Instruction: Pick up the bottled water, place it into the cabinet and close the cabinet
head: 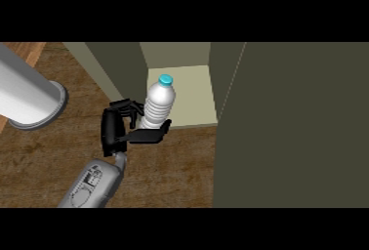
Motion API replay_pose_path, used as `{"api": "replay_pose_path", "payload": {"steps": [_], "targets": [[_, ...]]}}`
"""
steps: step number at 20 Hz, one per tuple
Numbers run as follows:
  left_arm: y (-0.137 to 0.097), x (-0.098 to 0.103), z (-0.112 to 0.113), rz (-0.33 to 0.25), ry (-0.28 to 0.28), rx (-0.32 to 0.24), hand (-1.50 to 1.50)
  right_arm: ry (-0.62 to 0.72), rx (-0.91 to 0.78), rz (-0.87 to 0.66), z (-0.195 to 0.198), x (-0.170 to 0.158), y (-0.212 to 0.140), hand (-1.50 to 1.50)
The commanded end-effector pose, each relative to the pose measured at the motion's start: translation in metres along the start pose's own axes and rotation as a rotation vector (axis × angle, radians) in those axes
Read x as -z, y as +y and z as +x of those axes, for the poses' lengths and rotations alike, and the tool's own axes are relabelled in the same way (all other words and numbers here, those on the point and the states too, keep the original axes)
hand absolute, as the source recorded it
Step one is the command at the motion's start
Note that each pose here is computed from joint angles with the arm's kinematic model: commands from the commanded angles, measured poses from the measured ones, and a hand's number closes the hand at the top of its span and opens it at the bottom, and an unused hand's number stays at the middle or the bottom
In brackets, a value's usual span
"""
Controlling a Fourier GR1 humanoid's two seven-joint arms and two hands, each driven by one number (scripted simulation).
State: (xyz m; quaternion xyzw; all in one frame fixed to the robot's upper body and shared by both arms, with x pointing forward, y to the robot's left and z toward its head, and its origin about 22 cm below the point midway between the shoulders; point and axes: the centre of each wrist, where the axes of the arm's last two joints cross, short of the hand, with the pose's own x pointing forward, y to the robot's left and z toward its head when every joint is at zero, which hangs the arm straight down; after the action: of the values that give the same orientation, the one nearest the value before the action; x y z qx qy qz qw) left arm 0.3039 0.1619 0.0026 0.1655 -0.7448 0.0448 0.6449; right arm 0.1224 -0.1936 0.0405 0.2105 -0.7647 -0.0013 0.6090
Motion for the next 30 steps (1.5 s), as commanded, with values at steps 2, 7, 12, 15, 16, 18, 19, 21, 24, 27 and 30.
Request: {"api": "replay_pose_path", "payload": {"steps": [2,7,12,15,16,18,19,21,24,27,30], "targets": [[-0.018,0.065,0.034,-0.037,-0.089,0.155,1.5,0.007,-0.01,0.018,0.004,0.003,-0.006,-1.5],[-0.004,0.074,0.031,0.038,-0.095,0.221,1.5,0.014,0.017,0.025,-0.001,-0.006,0.001,-1.5],[-0.015,0.065,0.022,0.036,-0.081,0.252,-1.5,0.013,0.012,0.02,-0.004,-0.002,0.0,-1.5],[-0.016,0.064,0.02,0.022,-0.062,0.267,-1.5,-0.011,0.005,0.007,-0.001,0.004,-0.001,-1.5],[-0.016,0.066,0.021,0.045,-0.058,0.273,-1.5,-0.014,0.001,0.008,-0.004,0.0,0.0,-1.5],[-0.007,0.066,0.015,0.048,-0.053,0.29,-1.5,-0.021,-0.001,0.019,0.0,0.003,0.001,-1.5],[-0.014,0.068,0.025,0.047,-0.052,0.268,-1.5,-0.008,0.013,0.018,-0.006,0.003,0.002,-1.5],[-0.025,0.059,0.018,0.037,-0.04,0.271,-1.5,-0.01,-0.006,0.019,-0.004,0.008,-0.002,-1.5],[-0.013,0.073,0.034,0.033,-0.06,0.232,-1.5,-0.008,0.013,0.027,-0.004,0.003,0.003,-1.5],[-0.026,0.067,0.045,-0.025,-0.088,0.162,-1.5,-0.016,0.009,0.02,-0.003,0.004,0.0,-1.5],[-0.021,0.061,0.042,-0.05,-0.116,0.078,-1.5,-0.015,-0.008,0.001,0.0,-0.001,0.001,-1.5]]}}
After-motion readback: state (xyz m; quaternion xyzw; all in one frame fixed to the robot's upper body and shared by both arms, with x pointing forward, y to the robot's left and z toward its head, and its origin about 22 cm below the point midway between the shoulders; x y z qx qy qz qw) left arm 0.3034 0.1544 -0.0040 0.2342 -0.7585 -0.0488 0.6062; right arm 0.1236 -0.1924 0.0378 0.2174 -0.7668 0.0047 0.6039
